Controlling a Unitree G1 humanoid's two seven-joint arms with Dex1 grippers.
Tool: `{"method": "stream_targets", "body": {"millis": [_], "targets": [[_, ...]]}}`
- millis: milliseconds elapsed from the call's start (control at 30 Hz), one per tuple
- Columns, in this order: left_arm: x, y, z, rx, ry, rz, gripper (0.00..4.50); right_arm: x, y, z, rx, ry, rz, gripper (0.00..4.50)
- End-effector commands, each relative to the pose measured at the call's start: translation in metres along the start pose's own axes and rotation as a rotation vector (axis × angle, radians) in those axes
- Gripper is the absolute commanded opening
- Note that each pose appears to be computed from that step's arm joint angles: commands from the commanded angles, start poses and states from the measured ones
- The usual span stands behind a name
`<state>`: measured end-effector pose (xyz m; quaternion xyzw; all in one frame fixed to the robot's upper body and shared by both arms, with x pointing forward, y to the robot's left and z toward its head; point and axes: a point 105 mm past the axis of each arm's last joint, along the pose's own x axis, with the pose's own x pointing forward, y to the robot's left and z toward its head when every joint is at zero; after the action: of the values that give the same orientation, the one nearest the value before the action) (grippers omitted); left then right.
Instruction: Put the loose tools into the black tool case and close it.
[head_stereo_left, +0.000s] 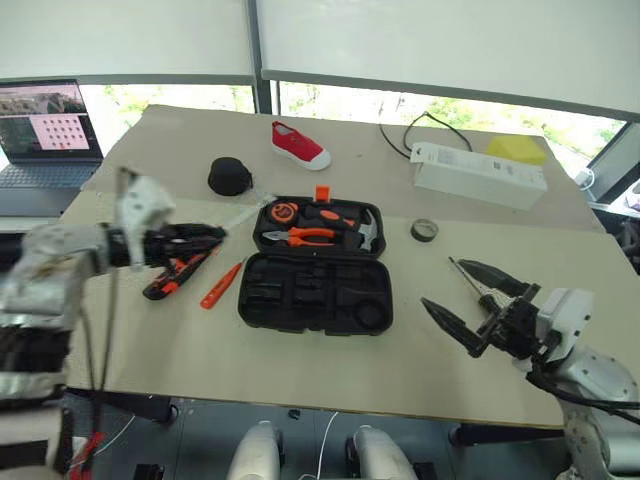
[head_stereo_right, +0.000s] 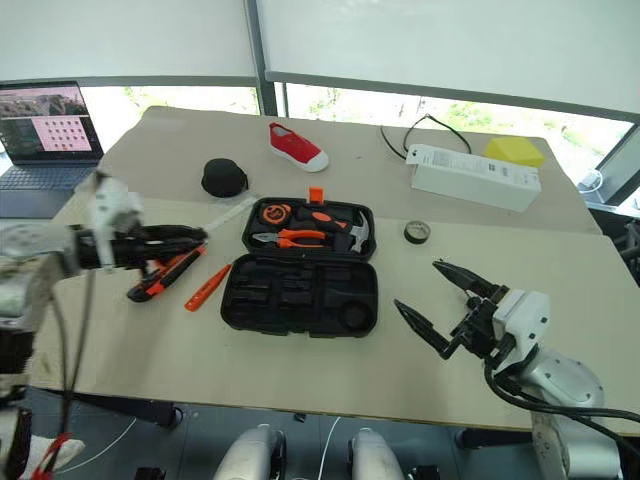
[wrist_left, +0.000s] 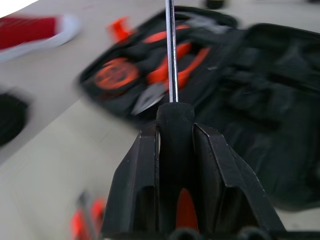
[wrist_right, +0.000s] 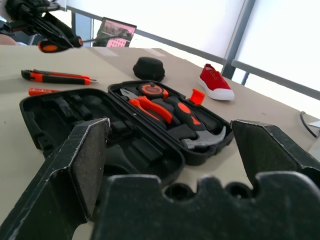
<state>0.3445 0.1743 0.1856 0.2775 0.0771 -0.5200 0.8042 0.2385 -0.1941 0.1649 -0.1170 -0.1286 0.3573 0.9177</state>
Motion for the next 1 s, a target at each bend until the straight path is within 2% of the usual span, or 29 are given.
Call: {"method": "stream_targets", "body": {"millis": [33, 133, 300, 600, 800, 833, 900, 967, 1000], "targets": [[0.037, -0.003, 0.008, 0.175, 0.077, -0.086, 0.65, -0.007, -0.003, 0.005, 0.02, 0.004, -0.01, 4.5], [0.064, -0.007, 0.005, 0.241, 0.121, -0.135, 0.65, -0.008, 0.004, 0.001, 0.045, 0.037, -0.005, 4.5], [0.084, -0.008, -0.009, 0.338, 0.223, -0.183, 0.65, -0.009, 0.016, 0.002, 0.075, 0.041, -0.017, 4.5], [0.082, -0.003, -0.022, 0.39, 0.287, -0.187, 0.65, -0.013, 0.023, 0.002, 0.099, 0.032, -0.035, 4.5], [0.083, -0.006, -0.022, 0.391, 0.273, -0.203, 0.65, -0.01, 0.023, 0.003, 0.107, 0.022, -0.027, 4.5], [0.083, -0.007, -0.021, 0.392, 0.262, -0.203, 1.53, -0.01, 0.023, 0.003, 0.108, 0.021, -0.026, 4.5], [0.085, -0.01, -0.005, 0.342, 0.143, -0.197, 2.15, -0.01, 0.024, 0.003, 0.113, 0.018, -0.022, 4.5], [0.079, -0.007, 0.024, 0.254, -0.063, -0.146, 2.82, -0.009, 0.025, 0.002, 0.123, 0.016, -0.015, 4.5], [0.074, -0.005, 0.028, 0.253, -0.098, -0.133, 2.82, -0.009, 0.026, 0.002, 0.127, 0.016, -0.013, 4.5]]}}
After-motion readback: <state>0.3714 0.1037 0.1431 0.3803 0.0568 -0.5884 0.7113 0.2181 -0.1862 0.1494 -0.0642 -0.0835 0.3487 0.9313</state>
